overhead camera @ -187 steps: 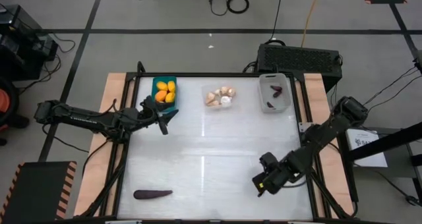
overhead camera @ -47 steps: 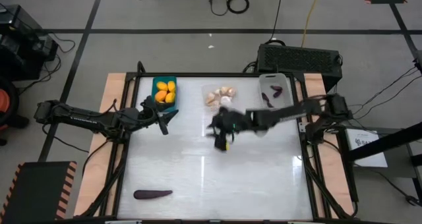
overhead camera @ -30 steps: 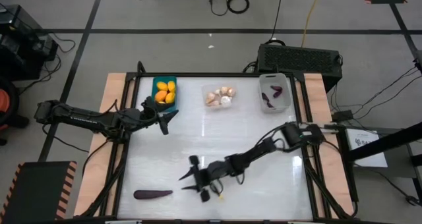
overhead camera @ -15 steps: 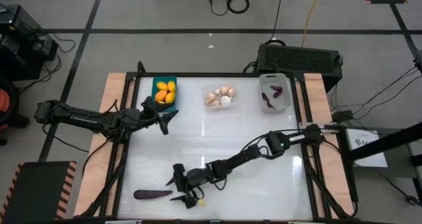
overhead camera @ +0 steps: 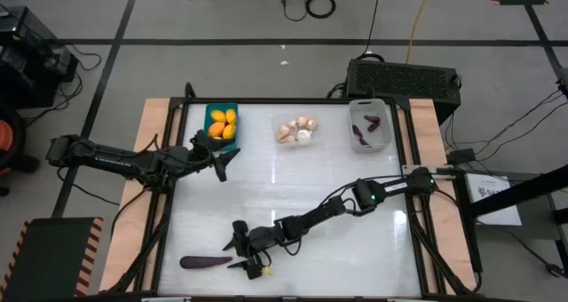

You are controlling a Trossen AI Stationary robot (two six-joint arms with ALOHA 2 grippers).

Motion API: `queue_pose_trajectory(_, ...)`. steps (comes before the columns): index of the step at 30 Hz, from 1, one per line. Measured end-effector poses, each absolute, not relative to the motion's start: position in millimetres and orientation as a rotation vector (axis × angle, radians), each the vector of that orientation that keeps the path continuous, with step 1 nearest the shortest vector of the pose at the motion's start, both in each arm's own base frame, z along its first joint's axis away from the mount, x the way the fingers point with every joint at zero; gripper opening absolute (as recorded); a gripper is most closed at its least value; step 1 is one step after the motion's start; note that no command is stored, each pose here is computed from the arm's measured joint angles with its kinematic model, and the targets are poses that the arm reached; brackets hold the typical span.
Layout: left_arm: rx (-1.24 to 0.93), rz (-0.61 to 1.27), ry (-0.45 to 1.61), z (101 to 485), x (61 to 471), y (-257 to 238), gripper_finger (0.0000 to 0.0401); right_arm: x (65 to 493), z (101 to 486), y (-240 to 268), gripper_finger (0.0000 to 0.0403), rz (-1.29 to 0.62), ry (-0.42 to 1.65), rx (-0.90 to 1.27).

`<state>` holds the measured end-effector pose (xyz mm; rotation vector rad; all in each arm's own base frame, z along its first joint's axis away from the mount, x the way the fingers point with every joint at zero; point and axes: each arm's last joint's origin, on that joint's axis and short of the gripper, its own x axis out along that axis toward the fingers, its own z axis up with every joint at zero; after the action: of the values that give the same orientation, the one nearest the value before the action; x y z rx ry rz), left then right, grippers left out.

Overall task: Sort produce into baskets
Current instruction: Put the eggplant into the gray bin

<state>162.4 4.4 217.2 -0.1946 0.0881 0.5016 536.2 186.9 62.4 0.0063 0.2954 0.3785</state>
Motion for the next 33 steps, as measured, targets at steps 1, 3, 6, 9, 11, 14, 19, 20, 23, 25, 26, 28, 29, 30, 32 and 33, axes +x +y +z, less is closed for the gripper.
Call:
queue_pose_trajectory(1,-0.195,0.502,0.088,217,162,4,0.0203,536,62,187,0.0260,0.376,0.296,0.006)
queue_pose_trajectory(3,-0.195,0.502,0.088,217,162,4,0.0203,536,62,186,0.0235,0.378,0.298,0.007)
queue_pose_trajectory(6,-0.196,0.502,0.088,217,162,4,0.0203,537,62,183,0.0190,0.372,0.306,0.016)
queue_pose_trajectory(9,-0.196,0.502,0.088,217,162,4,0.0203,539,61,179,0.0141,0.359,0.311,0.025)
queue_pose_trajectory(11,-0.196,0.502,0.088,217,162,4,0.0203,540,61,176,0.0108,0.353,0.315,0.029)
queue_pose_trajectory(14,-0.196,0.502,0.088,217,162,4,0.0203,540,65,170,0.0061,0.341,0.363,0.043)
queue_pose_trajectory(19,-0.194,0.502,0.093,217,162,4,0.0203,536,83,149,0.0014,0.308,0.583,-0.003)
queue_pose_trajectory(20,-0.194,0.502,0.092,217,162,4,0.0203,534,89,142,0.0013,0.299,0.627,-0.013)
queue_pose_trajectory(23,-0.195,0.502,0.092,217,162,4,0.0203,526,108,119,0.0019,0.249,0.781,-0.027)
queue_pose_trajectory(25,-0.194,0.502,0.093,217,162,4,0.0203,517,124,101,0.0026,0.214,0.883,-0.042)
queue_pose_trajectory(26,-0.194,0.502,0.093,217,162,4,0.0203,511,133,92,0.0028,0.198,0.938,-0.055)
queue_pose_trajectory(28,-0.194,0.502,0.093,217,162,4,0.0203,500,152,74,0.0030,0.174,1.024,-0.076)
queue_pose_trajectory(29,-0.195,0.502,0.092,217,162,4,0.0203,495,163,65,0.0030,0.165,1.053,-0.080)
queue_pose_trajectory(30,-0.195,0.502,0.092,217,162,4,0.0203,488,175,57,0.0029,0.156,1.089,-0.082)
queue_pose_trajectory(32,-0.195,0.502,0.092,217,162,4,0.0203,476,196,40,0.0026,0.131,1.139,-0.069)
queue_pose_trajectory(33,-0.195,0.502,0.093,217,162,4,0.0203,470,206,33,0.0025,0.121,1.159,-0.064)
